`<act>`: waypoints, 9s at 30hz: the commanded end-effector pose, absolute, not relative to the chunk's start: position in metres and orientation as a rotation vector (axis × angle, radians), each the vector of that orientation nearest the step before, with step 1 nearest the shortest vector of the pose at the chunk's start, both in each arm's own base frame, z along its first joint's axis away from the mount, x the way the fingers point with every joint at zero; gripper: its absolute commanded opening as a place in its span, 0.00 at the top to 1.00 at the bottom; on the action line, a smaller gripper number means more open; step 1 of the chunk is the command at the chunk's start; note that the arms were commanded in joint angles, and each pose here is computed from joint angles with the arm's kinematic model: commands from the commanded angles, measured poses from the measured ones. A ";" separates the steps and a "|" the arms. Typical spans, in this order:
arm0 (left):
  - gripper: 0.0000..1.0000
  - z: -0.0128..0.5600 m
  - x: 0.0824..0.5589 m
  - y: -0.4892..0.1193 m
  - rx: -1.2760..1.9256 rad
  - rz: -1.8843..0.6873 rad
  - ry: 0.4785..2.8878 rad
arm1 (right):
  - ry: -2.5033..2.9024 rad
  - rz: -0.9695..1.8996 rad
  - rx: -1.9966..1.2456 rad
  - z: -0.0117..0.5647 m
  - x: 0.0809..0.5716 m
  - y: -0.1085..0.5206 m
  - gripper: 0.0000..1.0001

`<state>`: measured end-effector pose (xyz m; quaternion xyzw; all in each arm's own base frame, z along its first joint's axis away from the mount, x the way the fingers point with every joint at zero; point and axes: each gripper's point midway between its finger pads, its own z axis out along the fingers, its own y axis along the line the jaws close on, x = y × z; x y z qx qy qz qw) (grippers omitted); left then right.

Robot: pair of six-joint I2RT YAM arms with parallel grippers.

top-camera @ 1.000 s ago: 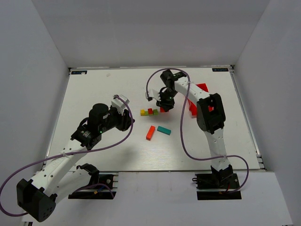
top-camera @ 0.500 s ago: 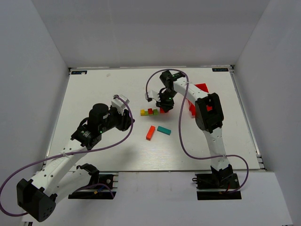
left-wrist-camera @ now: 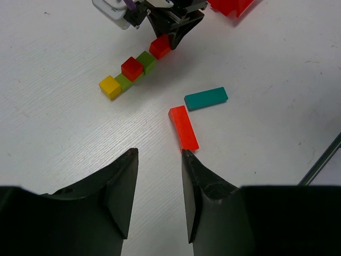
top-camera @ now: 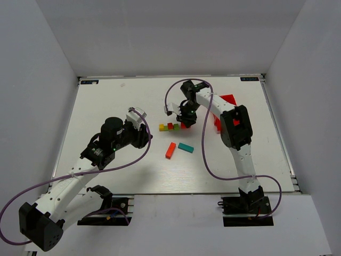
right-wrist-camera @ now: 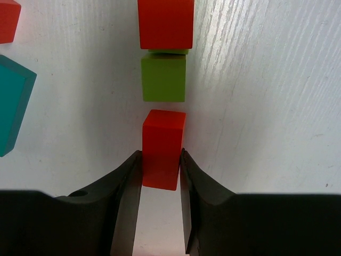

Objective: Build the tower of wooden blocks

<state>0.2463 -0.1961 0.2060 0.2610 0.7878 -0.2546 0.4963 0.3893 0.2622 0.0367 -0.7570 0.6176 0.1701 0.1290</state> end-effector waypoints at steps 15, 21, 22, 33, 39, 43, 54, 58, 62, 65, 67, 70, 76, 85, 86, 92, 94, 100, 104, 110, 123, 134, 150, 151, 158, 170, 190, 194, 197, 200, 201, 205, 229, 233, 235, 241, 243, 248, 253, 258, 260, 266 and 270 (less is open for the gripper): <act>0.51 0.218 0.250 -0.195 0.616 -0.608 1.882 | 1.760 0.547 -2.193 0.041 0.387 0.276 0.95; 0.51 0.218 0.250 -0.195 0.616 -0.608 1.882 | 1.759 0.554 -2.187 0.043 0.387 0.277 0.93; 0.51 0.218 0.250 -0.195 0.616 -0.608 1.882 | 1.759 0.553 -2.190 0.042 0.386 0.277 0.93; 0.51 0.218 0.250 -0.195 0.616 -0.608 1.882 | 1.762 0.557 -2.182 0.043 0.387 0.277 0.92; 0.51 0.218 0.250 -0.195 0.616 -0.608 1.882 | 1.766 0.564 -2.189 0.040 0.385 0.278 0.91; 0.51 0.218 0.250 -0.195 0.616 -0.608 1.882 | 1.766 0.564 -2.187 0.040 0.385 0.279 0.91; 0.51 0.218 0.250 -0.195 0.616 -0.608 1.882 | 1.775 0.564 -2.183 0.037 0.385 0.279 0.89; 0.51 0.218 0.250 -0.195 0.616 -0.608 1.882 | 1.777 0.563 -2.185 0.036 0.385 0.278 0.89; 0.51 0.218 0.250 -0.195 0.616 -0.608 1.882 | 1.782 0.566 -2.190 0.033 0.384 0.278 0.88; 0.51 0.218 0.250 -0.195 0.616 -0.608 1.882 | 1.779 0.563 -2.183 0.035 0.385 0.278 0.88; 0.51 0.218 0.250 -0.195 0.616 -0.608 1.882 | 1.779 0.564 -2.184 0.035 0.384 0.279 0.88; 0.51 0.218 0.250 -0.195 0.616 -0.608 1.882 | 1.781 0.565 -2.178 0.035 0.385 0.280 0.88; 0.51 0.218 0.250 -0.195 0.616 -0.608 1.882 | 1.783 0.558 -2.173 0.035 0.387 0.279 0.87; 0.51 0.218 0.250 -0.195 0.616 -0.608 1.882 | 1.790 0.553 -2.166 0.034 0.388 0.279 0.87; 0.51 0.218 0.250 -0.195 0.616 -0.608 1.882 | 1.792 0.553 -2.165 0.033 0.388 0.280 0.87; 0.51 0.218 0.250 -0.195 0.616 -0.608 1.882 | 1.783 0.545 -2.163 0.036 0.389 0.280 0.85; 0.51 0.218 0.250 -0.195 0.616 -0.608 1.882 | 1.792 0.549 -2.163 0.035 0.389 0.279 0.85; 0.51 0.218 0.250 -0.195 0.616 -0.608 1.882 | 1.787 0.552 -2.167 0.033 0.387 0.280 0.84; 0.51 0.218 0.250 -0.195 0.616 -0.608 1.882 | 1.788 0.552 -2.167 0.033 0.388 0.279 0.84; 0.51 0.218 0.250 -0.195 0.616 -0.608 1.882 | 1.773 0.551 -2.168 0.037 0.388 0.282 0.84; 0.51 0.218 0.250 -0.195 0.616 -0.608 1.882 | 1.768 0.558 -2.167 0.035 0.387 0.283 0.84; 0.51 0.218 0.250 -0.195 0.616 -0.608 1.882 | 1.766 0.562 -2.175 0.034 0.385 0.284 0.84; 0.51 0.218 0.250 -0.195 0.616 -0.608 1.882 | 1.765 0.561 -2.177 0.031 0.384 0.285 0.84; 0.51 0.218 0.250 -0.195 0.616 -0.608 1.882 | 1.762 0.559 -2.177 0.033 0.385 0.285 0.84; 0.51 0.218 0.250 -0.195 0.616 -0.608 1.882 | 1.770 0.564 -2.182 0.029 0.383 0.284 0.71; 0.51 0.218 0.250 -0.195 0.616 -0.608 1.882 | 1.772 0.564 -2.181 0.029 0.382 0.284 0.48; 0.51 0.218 0.250 -0.194 0.624 -0.602 1.878 | 1.743 0.523 -2.136 0.047 0.386 0.281 0.10; 0.51 0.218 0.250 -0.194 0.624 -0.602 1.878 | 1.708 0.497 -2.088 0.072 0.390 0.284 0.10; 0.51 0.221 0.251 -0.193 0.616 -0.594 1.869 | 1.690 0.474 -2.063 0.084 0.390 0.283 0.10; 0.51 0.216 0.251 -0.191 0.612 -0.584 1.879 | 1.670 0.453 -2.045 0.099 0.388 0.283 0.10; 0.51 0.219 0.250 -0.191 0.610 -0.585 1.870 | 1.677 0.456 -2.045 0.099 0.386 0.281 0.10; 0.51 0.219 0.250 -0.191 0.610 -0.585 1.870 | 1.679 0.437 -2.013 0.114 0.379 0.273 0.10; 0.61 0.217 0.258 -0.175 0.563 -0.479 1.884 | 2.044 0.620 -1.418 0.111 0.263 0.260 0.62; 0.47 0.212 0.259 -0.174 0.561 -0.467 1.904 | 2.096 0.587 -1.441 0.093 0.262 0.266 0.49; 0.47 0.212 0.259 -0.174 0.561 -0.467 1.904 | 2.107 0.550 -1.457 0.083 0.261 0.266 0.49; 0.46 0.212 0.258 -0.175 0.567 -0.476 1.903 | 2.132 0.444 -1.501 0.060 0.262 0.275 0.48; 0.46 0.212 0.257 -0.176 0.574 -0.485 1.902 | 2.117 0.400 -1.508 0.059 0.265 0.277 0.48; 0.46 0.212 0.256 -0.178 0.580 -0.494 1.901 | 2.098 0.356 -1.519 0.058 0.268 0.280 0.48; 0.46 0.212 0.256 -0.178 0.580 -0.494 1.901 | 2.077 0.336 -1.540 0.058 0.269 0.279 0.48; 0.46 0.212 0.256 -0.178 0.580 -0.494 1.901 | 2.077 0.324 -1.560 0.053 0.271 0.278 0.46; 0.46 0.212 0.256 -0.178 0.580 -0.494 1.901 | 2.078 0.336 -1.573 0.052 0.270 0.278 0.45; 0.46 0.215 0.255 -0.177 0.578 -0.496 1.892 | 2.089 0.316 -1.580 0.047 0.273 0.278 0.42; 0.46 0.215 0.255 -0.177 0.578 -0.496 1.892 | 2.103 0.292 -1.591 0.040 0.277 0.276 0.42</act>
